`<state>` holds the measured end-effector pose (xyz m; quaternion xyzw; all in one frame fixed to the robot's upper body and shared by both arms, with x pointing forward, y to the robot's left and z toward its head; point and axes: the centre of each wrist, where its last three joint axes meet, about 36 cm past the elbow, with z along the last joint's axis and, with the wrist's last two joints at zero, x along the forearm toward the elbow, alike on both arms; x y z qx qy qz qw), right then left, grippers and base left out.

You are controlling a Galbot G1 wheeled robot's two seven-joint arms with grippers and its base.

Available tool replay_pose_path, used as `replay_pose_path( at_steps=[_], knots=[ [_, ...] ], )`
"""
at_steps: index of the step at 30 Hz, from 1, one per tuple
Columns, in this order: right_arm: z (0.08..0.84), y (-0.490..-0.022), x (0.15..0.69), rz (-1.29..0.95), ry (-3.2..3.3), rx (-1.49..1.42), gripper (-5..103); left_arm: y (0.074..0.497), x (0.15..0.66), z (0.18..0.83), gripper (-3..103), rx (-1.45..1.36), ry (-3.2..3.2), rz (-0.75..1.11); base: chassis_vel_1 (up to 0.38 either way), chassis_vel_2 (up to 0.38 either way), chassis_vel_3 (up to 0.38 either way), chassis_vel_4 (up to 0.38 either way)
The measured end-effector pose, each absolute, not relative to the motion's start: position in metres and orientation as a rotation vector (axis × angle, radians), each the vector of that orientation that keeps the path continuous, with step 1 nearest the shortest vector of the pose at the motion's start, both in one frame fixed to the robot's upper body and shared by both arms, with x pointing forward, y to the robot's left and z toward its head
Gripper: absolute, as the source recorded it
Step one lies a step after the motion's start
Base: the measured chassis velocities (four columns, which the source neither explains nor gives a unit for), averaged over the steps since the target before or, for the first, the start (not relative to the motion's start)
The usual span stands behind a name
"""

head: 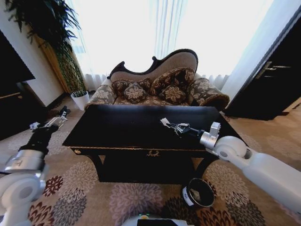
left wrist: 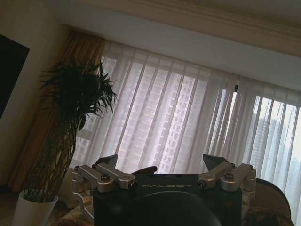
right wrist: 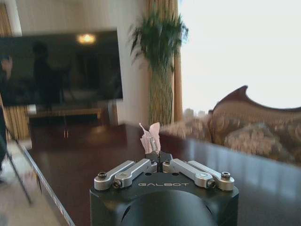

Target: Move to the front of the table and place the trash on the table into the trash bin.

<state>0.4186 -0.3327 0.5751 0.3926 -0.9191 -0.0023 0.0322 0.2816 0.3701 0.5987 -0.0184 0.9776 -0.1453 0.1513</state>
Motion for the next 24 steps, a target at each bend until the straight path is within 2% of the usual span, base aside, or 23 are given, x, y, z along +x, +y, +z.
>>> replay_pose_path(
  at_steps=[8, 11, 24],
  knots=[
    [0.553, -0.371, 0.367, -0.155, -2.927, 1.191, 1, 0.361, 0.288, 0.590, 100, -0.029, 2.821, -0.480, 0.000, 0.000, 0.000, 0.000],
    [0.513, -0.407, 0.328, -0.239, -2.989, 1.168, 1, 0.354, 0.292, 0.591, 100, 0.016, 2.816, -0.488, 0.000, 0.000, 0.000, 0.000],
    [0.465, -0.424, 0.252, -0.448, -3.119, 1.080, 1, 0.344, 0.303, 0.581, 100, 0.054, 2.828, -0.528, 0.000, 0.000, 0.000, 0.000]
  ],
)
